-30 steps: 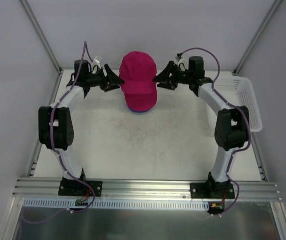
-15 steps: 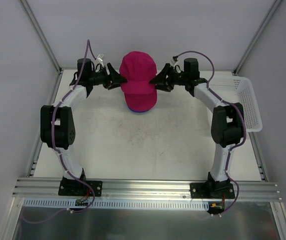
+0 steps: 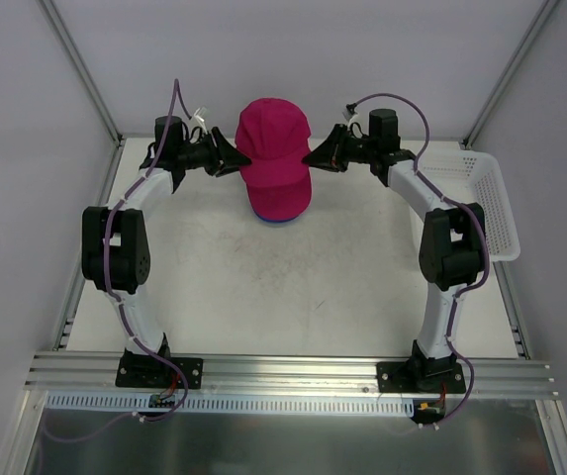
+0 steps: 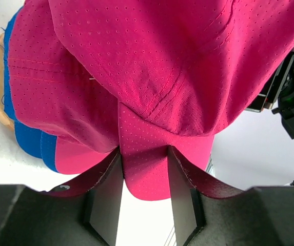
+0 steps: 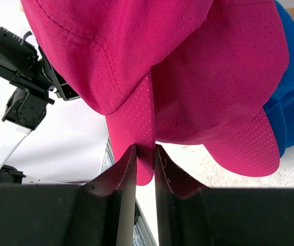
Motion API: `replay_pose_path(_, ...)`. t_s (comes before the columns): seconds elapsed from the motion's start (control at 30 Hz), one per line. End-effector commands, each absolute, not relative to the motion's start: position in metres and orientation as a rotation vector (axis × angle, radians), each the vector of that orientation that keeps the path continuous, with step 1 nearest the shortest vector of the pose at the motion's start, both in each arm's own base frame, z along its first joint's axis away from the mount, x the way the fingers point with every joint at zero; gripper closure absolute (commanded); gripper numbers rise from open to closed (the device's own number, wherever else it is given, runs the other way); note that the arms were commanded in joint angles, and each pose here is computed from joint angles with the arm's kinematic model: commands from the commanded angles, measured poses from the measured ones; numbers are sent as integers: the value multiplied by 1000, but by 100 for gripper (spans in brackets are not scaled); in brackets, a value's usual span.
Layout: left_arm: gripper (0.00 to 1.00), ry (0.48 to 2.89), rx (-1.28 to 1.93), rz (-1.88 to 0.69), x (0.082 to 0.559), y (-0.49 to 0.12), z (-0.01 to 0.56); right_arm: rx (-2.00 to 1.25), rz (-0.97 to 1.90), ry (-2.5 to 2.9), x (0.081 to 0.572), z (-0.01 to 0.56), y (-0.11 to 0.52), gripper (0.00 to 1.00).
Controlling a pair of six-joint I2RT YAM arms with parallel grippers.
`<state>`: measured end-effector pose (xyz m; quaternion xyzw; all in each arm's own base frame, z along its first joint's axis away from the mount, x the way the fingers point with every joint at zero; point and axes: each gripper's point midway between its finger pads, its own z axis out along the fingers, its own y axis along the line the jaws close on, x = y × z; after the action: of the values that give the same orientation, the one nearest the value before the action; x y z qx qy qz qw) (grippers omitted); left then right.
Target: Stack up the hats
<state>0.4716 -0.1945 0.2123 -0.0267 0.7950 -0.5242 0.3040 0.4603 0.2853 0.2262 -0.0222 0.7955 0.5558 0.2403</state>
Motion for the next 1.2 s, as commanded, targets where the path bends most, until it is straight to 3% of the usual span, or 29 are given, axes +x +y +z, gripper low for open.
replay_pose_path(0.0, 70, 2013, 73, -1388, 468, -207, 246, -165, 1530, 2120, 457, 248, 297, 89)
replay_pose_path(0.27, 83, 1960, 182, -1352, 455, -217, 265, -228, 1498, 2132, 446, 250, 300, 100)
replay_pose_path(0.73, 99, 1952, 259, -1324, 441, -228, 262, -314, 1428, 2128, 438, 246, 299, 100)
replay_pose_path(1.17, 100, 2025, 301, -1287, 420, -235, 222, -339, 1350, 2194, 432, 226, 291, 100)
